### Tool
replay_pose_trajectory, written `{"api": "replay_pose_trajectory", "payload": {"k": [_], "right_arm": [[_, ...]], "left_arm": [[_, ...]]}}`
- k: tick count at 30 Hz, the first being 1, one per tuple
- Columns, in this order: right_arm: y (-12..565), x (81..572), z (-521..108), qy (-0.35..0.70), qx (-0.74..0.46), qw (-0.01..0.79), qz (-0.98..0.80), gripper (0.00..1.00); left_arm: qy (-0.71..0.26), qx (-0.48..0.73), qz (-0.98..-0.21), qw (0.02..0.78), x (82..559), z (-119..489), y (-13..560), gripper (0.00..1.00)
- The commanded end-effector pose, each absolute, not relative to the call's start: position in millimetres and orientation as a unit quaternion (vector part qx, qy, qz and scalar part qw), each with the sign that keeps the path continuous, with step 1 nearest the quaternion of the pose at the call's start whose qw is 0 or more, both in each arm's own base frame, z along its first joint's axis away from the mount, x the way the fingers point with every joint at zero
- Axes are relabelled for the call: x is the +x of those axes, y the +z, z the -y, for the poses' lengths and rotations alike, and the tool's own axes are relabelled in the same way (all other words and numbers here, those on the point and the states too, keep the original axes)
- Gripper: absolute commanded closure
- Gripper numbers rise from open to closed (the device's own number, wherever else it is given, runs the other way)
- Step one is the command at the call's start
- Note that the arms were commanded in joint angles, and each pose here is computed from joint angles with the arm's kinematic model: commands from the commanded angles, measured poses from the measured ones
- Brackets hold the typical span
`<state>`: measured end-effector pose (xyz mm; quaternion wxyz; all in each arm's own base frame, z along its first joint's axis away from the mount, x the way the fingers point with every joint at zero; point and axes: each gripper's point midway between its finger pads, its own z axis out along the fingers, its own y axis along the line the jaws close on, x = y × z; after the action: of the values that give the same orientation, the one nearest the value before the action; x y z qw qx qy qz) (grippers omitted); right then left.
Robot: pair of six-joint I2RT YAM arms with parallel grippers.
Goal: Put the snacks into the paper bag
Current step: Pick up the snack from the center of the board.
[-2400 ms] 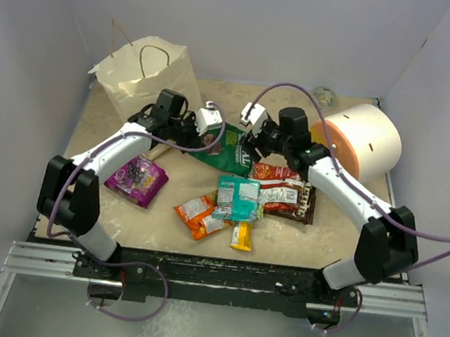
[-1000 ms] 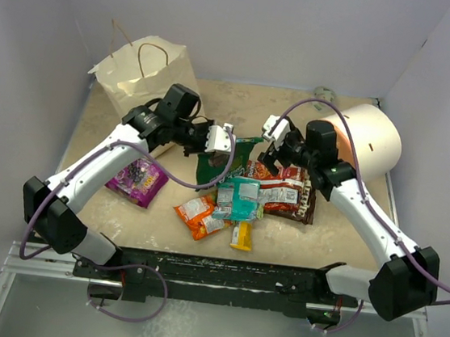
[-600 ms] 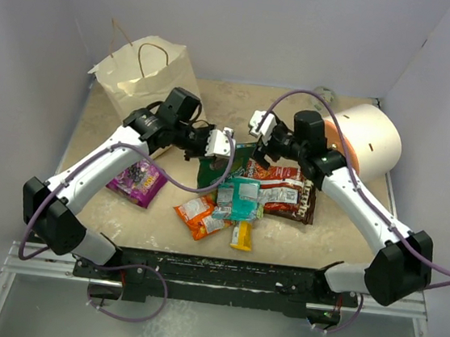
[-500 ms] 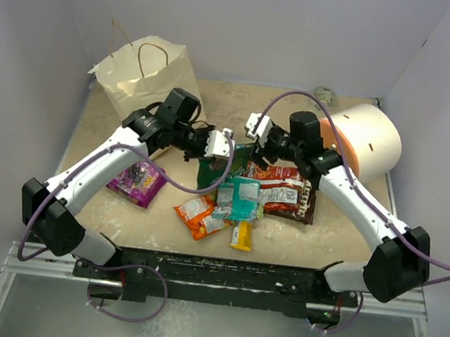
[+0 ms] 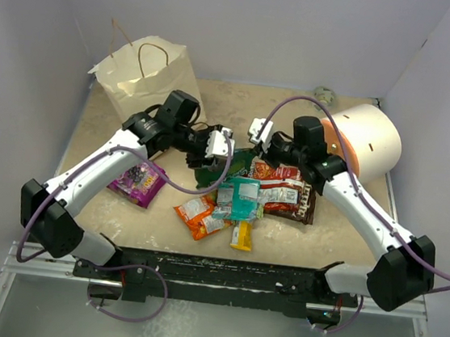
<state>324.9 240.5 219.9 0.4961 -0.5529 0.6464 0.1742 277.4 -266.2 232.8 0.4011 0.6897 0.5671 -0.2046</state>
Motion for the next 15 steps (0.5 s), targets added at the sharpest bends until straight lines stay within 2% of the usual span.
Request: {"api": "replay_pose_trajectory", "payload": {"k": [1, 3, 5, 15], "right_arm": [[237, 316, -243, 0.185, -0.552, 0.528, -0.618, 1.00], [237, 315, -242, 0.185, -0.551, 0.528, -0.619, 1.00], [237, 314, -242, 0.188, -0.550, 0.528, -0.619, 1.00], [241, 313, -241, 0.191, -0.542, 0.534, -0.619, 1.00]], "left_arm": [[-0.234, 0.670, -0.553, 0.436, 287, 288, 262, 0.32], [-0.244, 0.657, -0.563, 0.439, 290, 293, 266, 0.21], [-0.252, 0.646, -0.574, 0.435, 293, 297, 264, 0.18], [-0.281, 0.588, -0.668, 0.360, 289, 297, 215, 0.20]]}}
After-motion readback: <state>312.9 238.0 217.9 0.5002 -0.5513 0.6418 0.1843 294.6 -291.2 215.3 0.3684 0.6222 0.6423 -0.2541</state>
